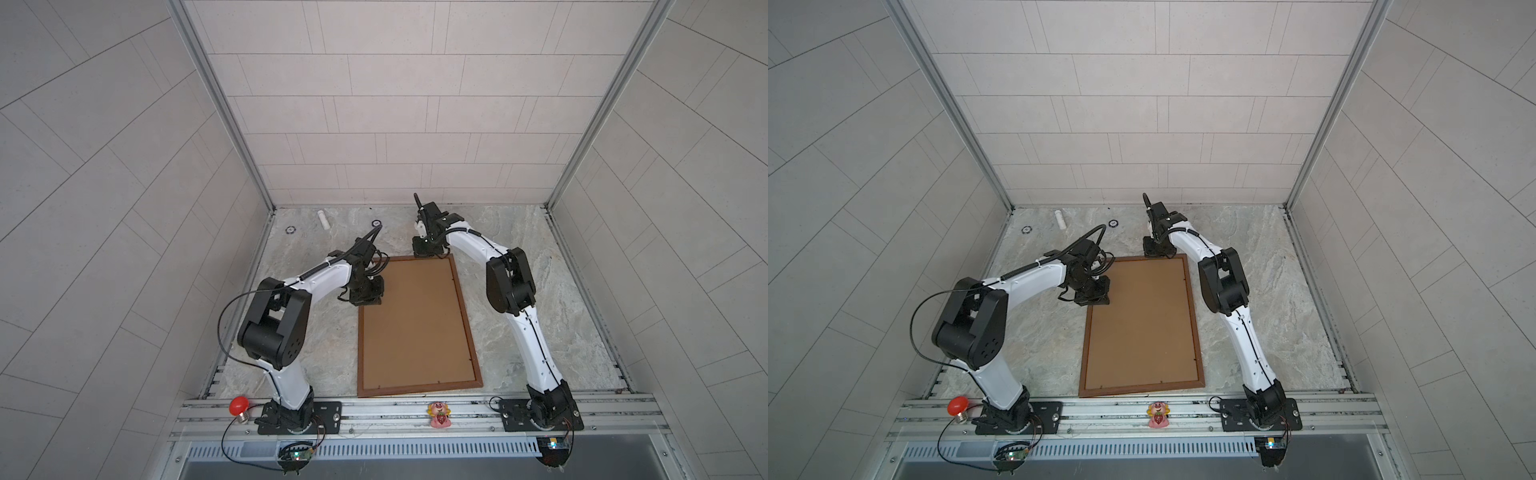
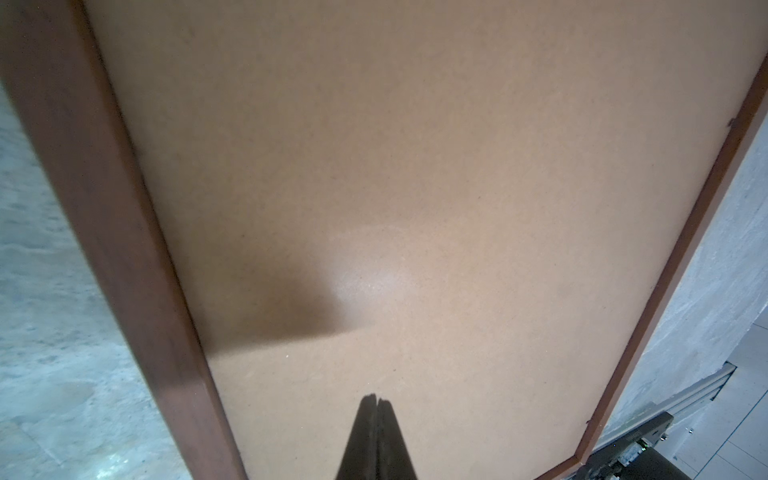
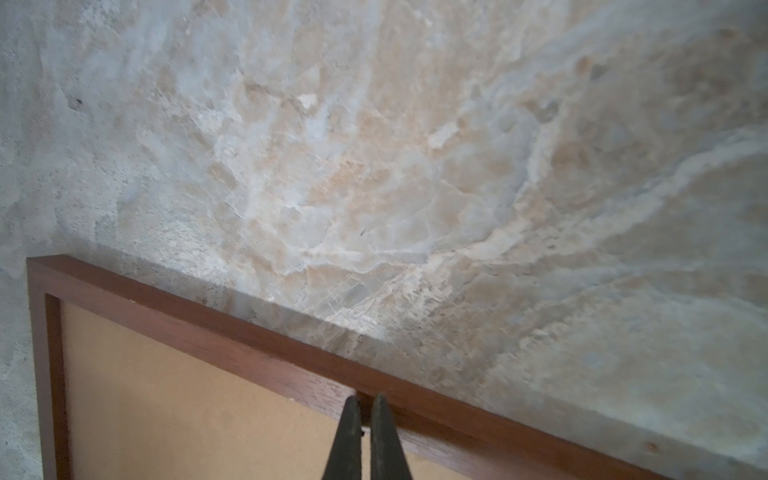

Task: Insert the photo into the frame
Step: 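Press the left gripper on the frame's side edge while right presses far edge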

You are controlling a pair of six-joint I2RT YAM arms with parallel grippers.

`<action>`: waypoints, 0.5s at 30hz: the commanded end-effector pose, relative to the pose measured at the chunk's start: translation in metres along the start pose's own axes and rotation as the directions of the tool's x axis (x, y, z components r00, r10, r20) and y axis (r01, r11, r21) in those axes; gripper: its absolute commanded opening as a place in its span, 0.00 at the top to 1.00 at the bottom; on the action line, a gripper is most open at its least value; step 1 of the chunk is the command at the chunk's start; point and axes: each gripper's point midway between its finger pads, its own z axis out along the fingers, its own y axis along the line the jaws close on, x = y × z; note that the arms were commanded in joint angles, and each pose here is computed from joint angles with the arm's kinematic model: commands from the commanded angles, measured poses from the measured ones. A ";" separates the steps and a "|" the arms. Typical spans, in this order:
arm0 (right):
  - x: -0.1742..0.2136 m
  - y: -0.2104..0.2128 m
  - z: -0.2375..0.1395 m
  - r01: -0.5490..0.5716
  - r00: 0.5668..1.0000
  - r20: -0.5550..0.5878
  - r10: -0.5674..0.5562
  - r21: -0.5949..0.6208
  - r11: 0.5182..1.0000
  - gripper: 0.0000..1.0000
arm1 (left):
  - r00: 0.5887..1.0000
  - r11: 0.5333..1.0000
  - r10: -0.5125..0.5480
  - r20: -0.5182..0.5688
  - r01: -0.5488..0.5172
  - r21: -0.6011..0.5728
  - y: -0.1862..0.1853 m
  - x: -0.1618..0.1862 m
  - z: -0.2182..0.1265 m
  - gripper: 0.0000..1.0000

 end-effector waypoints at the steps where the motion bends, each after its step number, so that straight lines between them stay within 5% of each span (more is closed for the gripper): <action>1: 0.020 -0.006 0.007 0.011 0.998 -0.063 -0.008 0.036 0.999 1.00 | 1.000 1.000 0.002 -0.007 -0.002 -0.008 0.000 0.002 -0.001 1.00; 15: 0.033 -0.007 0.004 0.005 0.996 -0.084 -0.002 0.041 0.999 1.00 | 1.000 1.000 0.008 -0.013 -0.008 -0.016 0.001 0.001 0.001 1.00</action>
